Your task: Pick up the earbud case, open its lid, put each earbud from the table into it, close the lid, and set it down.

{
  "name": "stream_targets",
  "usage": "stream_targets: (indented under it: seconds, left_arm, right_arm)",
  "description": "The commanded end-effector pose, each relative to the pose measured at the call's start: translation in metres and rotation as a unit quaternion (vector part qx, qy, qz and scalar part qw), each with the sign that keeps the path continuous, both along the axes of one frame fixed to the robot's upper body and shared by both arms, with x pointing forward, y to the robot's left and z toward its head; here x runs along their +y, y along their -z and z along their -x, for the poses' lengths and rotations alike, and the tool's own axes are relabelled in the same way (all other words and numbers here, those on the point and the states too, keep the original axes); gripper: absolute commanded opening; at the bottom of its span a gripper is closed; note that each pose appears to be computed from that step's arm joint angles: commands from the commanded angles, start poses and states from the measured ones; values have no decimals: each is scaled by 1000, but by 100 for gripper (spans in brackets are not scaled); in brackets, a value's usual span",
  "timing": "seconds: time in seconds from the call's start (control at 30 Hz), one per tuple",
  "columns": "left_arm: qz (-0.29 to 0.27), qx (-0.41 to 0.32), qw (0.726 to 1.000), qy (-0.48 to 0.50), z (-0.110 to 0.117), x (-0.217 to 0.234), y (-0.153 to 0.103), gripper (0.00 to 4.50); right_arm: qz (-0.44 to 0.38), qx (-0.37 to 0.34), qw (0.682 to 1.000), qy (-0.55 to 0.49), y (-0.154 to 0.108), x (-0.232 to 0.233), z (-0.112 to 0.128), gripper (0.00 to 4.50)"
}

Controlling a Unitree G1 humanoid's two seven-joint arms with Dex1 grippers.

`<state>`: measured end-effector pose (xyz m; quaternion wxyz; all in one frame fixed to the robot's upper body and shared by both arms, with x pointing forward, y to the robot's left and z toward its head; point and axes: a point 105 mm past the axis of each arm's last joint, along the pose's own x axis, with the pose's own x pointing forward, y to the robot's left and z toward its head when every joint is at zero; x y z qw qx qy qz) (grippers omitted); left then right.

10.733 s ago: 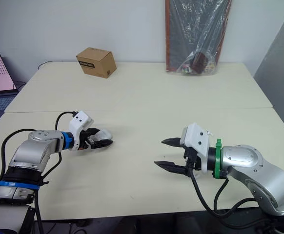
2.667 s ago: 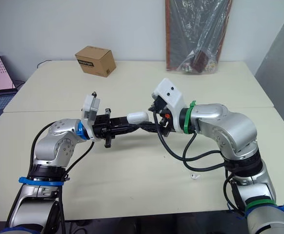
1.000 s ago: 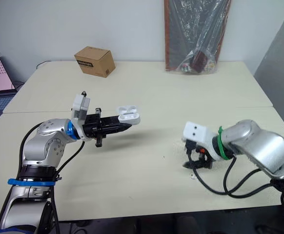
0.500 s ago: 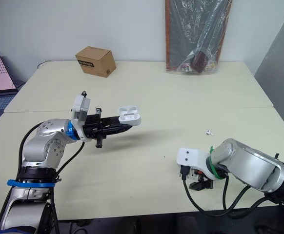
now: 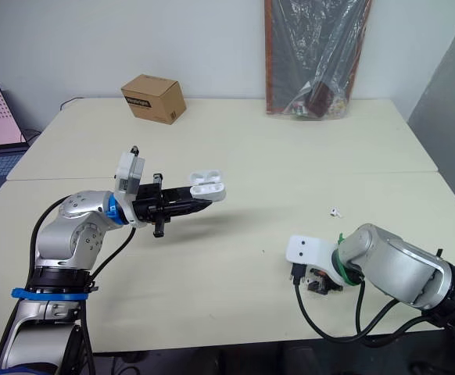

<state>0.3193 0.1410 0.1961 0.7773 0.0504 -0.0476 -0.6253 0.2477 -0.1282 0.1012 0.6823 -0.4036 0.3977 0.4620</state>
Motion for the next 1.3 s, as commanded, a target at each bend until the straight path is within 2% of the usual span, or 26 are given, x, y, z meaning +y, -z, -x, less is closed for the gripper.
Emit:
stream_targets:
  seconds: [0.03,0.13,0.23,0.33,0.37,0.63,0.83,0.97,1.2,1.3]
  left_arm:
    - [-5,-22,1000,5,4,-2,-8,76]
    - [-4,-22,1000,4,4,-2,-8,76]
    - [-4,-21,1000,4,4,-3,-8,76]
    - [-4,-21,1000,4,4,-3,-8,76]
    - [-4,-21,1000,3,4,-3,-8,76]
    - [-4,-20,1000,0,4,-3,-8,76]
    - [-4,-20,1000,-2,4,-4,-8,76]
    - [-5,-22,1000,-5,5,-3,-9,76]
    - [-7,-22,1000,-12,6,0,-8,76]
    - [-7,-22,1000,-13,7,0,-8,76]
  right_arm:
    - [8,-4,1000,-5,1,0,1,214]
    - [9,-4,1000,-6,1,1,1,214]
    - [9,-5,1000,-8,1,1,2,153]
    - [9,-6,1000,-9,0,1,2,48]
    - [10,-6,1000,-9,0,1,2,38]
    - [16,-14,1000,-10,-2,-2,-3,38]
    - [36,-54,998,-18,-9,-10,-34,38]
    - [55,-65,996,-28,-7,-16,-47,38]
    - [58,-60,996,-44,-6,-16,-48,38]
    - [58,-56,996,-47,-5,-16,-47,143]
